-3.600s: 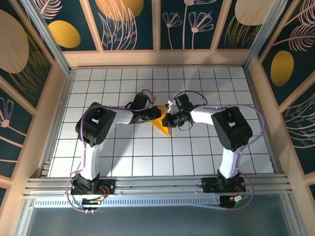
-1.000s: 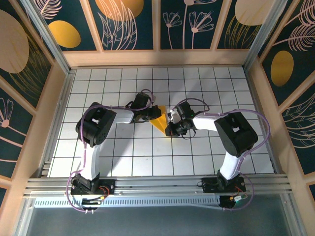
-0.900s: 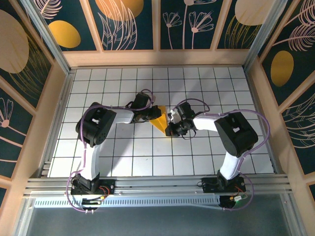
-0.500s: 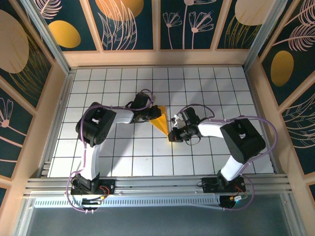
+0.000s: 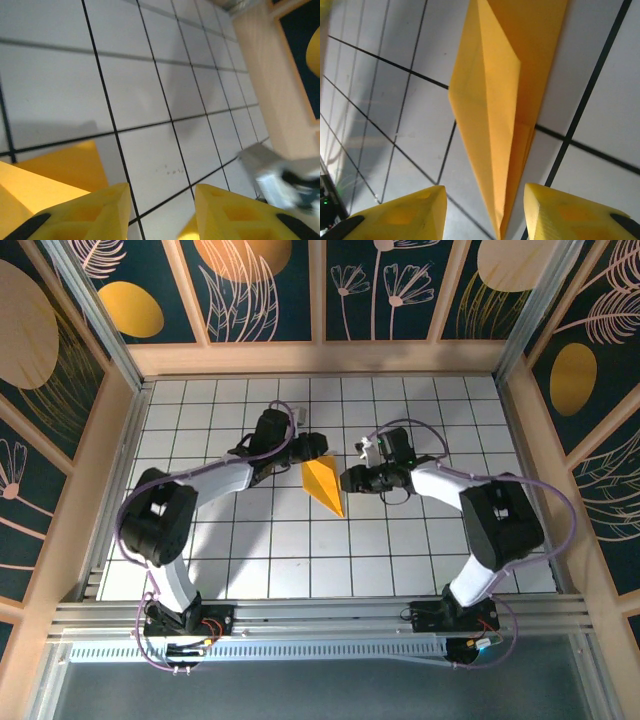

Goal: Fold a paper plane with a square sheet of paper (fold left side to right side)
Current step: Turn over the paper at the center of the table.

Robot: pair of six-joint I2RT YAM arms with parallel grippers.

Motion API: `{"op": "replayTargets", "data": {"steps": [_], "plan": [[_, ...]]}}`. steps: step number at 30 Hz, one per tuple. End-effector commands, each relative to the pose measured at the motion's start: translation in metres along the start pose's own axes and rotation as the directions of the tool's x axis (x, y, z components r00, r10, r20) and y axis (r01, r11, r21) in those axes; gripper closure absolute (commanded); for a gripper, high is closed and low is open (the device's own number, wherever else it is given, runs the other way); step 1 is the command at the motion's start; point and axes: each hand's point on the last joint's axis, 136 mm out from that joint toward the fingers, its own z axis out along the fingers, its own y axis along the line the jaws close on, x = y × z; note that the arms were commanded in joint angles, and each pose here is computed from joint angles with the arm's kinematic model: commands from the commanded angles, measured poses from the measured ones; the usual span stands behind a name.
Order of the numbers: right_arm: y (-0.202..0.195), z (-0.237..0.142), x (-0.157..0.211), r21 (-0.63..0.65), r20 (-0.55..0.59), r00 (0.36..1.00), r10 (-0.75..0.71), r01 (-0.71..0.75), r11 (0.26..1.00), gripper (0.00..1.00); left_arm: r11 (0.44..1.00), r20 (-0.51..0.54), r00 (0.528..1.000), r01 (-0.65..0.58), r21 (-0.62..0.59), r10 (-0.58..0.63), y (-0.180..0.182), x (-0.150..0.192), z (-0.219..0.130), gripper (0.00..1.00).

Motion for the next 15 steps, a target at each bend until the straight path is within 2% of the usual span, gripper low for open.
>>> {"op": "replayTargets", "data": {"steps": [1, 7, 12, 15], "plan": [[-0.001, 0.018, -0.015, 0.004, 0.005, 0.998, -0.068, 0.068, 0.998, 0.56, 0.991, 0.049, 0.999, -0.015, -0.135, 0.022, 0.026, 0.003, -0.022, 0.61], [-0.005, 0.042, -0.023, -0.023, -0.023, 0.997, -0.074, 0.074, 0.997, 0.63, 0.978, 0.084, 0.996, -0.004, -0.210, 0.022, 0.047, 0.018, -0.048, 0.58], [-0.008, 0.054, -0.022, -0.041, -0.038, 0.997, -0.067, 0.065, 0.997, 0.69, 0.970, 0.086, 0.996, 0.004, -0.244, 0.018, 0.058, 0.026, -0.055, 0.58], [-0.005, 0.056, -0.022, -0.059, -0.038, 0.997, -0.065, 0.063, 0.996, 0.76, 0.968, 0.084, 0.996, 0.007, -0.249, 0.015, 0.059, 0.027, -0.055, 0.58]]}}
